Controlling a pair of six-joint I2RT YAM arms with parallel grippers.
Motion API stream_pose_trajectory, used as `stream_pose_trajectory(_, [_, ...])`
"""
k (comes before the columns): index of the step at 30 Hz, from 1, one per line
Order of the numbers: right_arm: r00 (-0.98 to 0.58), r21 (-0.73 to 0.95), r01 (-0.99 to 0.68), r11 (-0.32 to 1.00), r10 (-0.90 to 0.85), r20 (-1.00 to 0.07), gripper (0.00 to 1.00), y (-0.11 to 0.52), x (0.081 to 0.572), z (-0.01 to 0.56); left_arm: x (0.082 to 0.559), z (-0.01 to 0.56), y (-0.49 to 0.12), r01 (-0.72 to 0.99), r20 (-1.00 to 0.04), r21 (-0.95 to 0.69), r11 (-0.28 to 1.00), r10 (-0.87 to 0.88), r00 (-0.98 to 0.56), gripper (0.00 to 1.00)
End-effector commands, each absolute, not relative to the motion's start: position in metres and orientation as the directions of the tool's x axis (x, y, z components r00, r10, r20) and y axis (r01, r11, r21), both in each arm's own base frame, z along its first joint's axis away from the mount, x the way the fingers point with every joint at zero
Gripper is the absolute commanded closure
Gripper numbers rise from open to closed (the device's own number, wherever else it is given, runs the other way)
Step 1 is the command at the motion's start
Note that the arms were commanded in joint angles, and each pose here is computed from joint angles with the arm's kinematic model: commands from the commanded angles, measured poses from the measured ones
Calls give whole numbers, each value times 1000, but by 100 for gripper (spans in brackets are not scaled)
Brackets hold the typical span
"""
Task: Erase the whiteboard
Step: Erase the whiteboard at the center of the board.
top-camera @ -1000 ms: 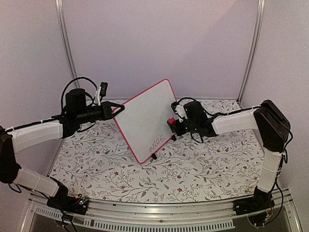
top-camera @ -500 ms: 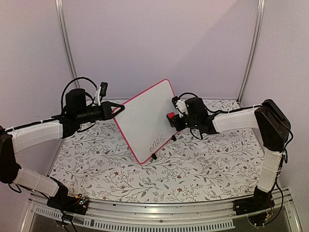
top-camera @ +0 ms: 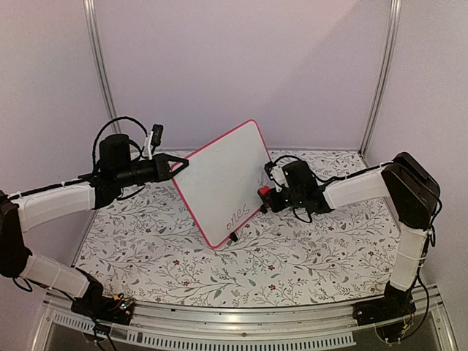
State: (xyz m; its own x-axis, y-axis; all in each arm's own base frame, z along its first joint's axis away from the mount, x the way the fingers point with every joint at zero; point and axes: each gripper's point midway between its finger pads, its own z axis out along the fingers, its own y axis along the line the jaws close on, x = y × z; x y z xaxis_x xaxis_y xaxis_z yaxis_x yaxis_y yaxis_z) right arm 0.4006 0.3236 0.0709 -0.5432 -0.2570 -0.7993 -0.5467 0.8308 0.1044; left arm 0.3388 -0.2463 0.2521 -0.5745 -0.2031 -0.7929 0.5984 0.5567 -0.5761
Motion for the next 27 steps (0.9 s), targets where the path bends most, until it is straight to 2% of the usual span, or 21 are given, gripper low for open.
stream_pose_trajectory(1, [-506,100,-556,825,-240,-828,77,333,415,94,308,273,-269,694,-793,-596,403,-162,-587,100])
stream_pose_trajectory(16, [-440,52,-543,838,-231,-868,77,341,454,133,309,273,-267,691,-796,-591,415,-162,-583,100])
stream_pose_trajectory(27, [-468,66,-543,837,-236,-852,77,339,452,120,306,279,-267,701,-800,-590,401,-168,-577,100])
